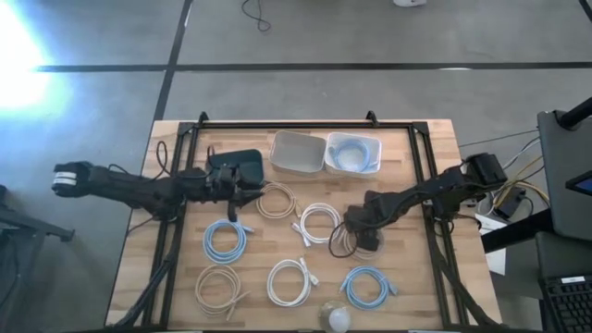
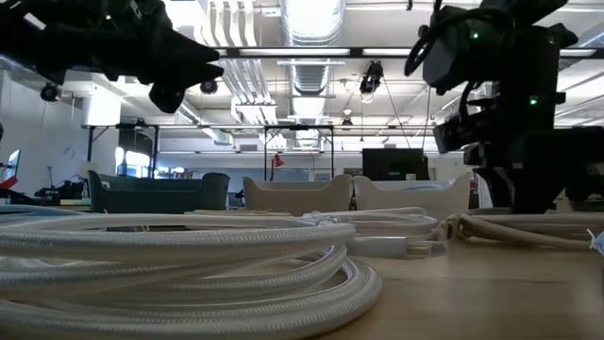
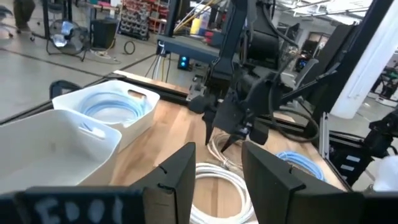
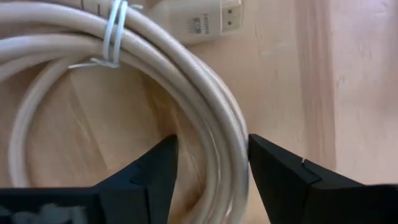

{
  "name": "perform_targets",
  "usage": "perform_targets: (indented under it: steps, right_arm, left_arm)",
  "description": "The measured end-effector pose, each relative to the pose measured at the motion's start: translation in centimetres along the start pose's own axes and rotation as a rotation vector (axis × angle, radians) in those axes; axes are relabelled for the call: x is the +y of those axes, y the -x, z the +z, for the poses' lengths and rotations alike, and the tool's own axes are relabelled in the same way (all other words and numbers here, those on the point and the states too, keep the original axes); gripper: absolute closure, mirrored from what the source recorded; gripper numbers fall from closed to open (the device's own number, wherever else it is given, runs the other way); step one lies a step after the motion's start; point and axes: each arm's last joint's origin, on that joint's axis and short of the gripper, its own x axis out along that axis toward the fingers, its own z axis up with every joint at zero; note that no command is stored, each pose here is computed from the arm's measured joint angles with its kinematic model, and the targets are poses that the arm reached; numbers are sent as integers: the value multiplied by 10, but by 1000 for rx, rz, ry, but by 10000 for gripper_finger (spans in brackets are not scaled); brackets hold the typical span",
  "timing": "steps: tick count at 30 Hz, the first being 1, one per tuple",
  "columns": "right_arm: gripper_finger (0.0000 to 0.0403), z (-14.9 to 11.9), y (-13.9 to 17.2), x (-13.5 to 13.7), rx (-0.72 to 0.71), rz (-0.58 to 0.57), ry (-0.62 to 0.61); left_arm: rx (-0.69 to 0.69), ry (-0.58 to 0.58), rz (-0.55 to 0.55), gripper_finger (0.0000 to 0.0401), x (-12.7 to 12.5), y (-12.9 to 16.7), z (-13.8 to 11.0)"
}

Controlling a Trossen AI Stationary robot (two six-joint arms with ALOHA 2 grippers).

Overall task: Pick & Place USB Port
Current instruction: Put the middle brown USB cable into the gray bin

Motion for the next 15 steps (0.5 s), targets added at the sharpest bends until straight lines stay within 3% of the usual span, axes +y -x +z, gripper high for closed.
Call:
perform_targets:
  steps: [4,11,15]
  right_arm:
    - [259,4,1,2,1,13,3]
    - [376,6,10,1,-56,16,9]
    - [379,10,23,-1,-110,18,-20]
  left_arm:
    - [8,15,-10,266,-5,-14,8]
    - [46,-30,-24,266,-11,-39,20]
    - [60,-47,-24,266,-13,-49,24]
